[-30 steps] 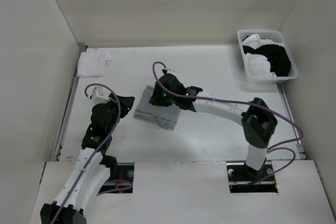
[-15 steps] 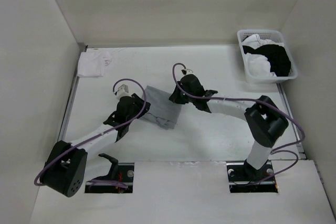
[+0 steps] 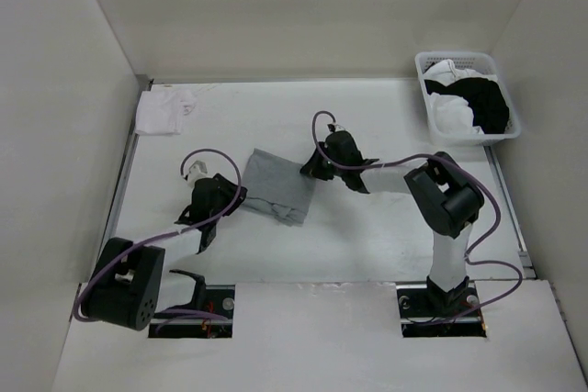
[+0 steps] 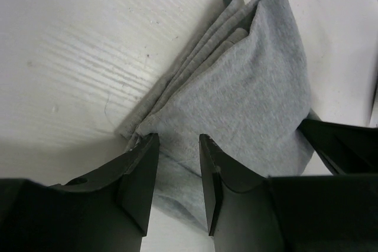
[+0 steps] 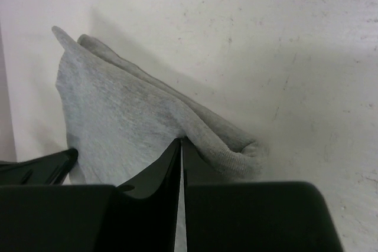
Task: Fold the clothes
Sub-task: Fold the tank top
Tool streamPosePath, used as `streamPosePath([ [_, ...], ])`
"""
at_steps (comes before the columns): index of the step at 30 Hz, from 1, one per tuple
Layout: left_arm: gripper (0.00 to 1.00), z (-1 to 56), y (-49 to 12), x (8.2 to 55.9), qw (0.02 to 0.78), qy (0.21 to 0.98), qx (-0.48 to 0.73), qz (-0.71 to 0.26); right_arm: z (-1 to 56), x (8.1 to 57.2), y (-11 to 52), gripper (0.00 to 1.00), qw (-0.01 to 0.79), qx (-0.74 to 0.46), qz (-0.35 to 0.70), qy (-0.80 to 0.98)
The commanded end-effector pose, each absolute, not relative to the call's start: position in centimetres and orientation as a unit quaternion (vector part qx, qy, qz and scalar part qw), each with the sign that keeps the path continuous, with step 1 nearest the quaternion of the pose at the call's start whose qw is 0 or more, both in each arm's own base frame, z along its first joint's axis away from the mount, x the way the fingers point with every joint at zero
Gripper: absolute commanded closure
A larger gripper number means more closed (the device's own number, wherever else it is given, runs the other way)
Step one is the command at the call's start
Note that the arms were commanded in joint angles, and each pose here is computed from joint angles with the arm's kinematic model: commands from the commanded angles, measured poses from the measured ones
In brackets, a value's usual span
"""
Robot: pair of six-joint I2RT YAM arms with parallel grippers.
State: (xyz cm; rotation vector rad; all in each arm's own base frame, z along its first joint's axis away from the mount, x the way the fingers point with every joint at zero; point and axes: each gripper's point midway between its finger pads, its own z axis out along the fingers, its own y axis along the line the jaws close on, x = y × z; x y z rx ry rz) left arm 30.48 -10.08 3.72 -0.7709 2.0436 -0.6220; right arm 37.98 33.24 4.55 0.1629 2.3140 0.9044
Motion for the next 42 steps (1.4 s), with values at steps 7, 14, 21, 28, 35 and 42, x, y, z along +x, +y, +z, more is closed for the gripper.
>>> streamPosePath([
  [7,0.62,12.6,-10.4,28.5,0.496,0.765,-0.278,-0.302,13.0,38.7,33.8,0.63,0.378,0.037,0.429,0.82],
  [14,0.54,19.2,-10.8,27.7,0.553,0.749,-0.216,-0.293,22.6,34.8,30.4,0.28,0.467,-0.003,0.456,0.757],
  [21,0.46,19.8,-11.8,27.7,0.546,0.776,-0.166,-0.267,22.4,34.0,24.4,0.12,0.557,0.033,0.382,0.737],
  [28,0.45,18.4,-8.1,27.6,0.546,0.78,-0.22,-0.211,19.2,34.8,21.5,0.07,0.588,0.084,0.325,0.736],
  [35,0.45,15.7,-4.9,28.0,0.528,0.778,-0.287,-0.183,18.3,35.5,19.2,0.07,0.593,0.12,0.307,0.734],
  [42,0.46,14.6,-5.1,28.6,0.514,0.784,-0.293,-0.187,18.1,35.8,17.8,0.07,0.591,0.145,0.308,0.731],
])
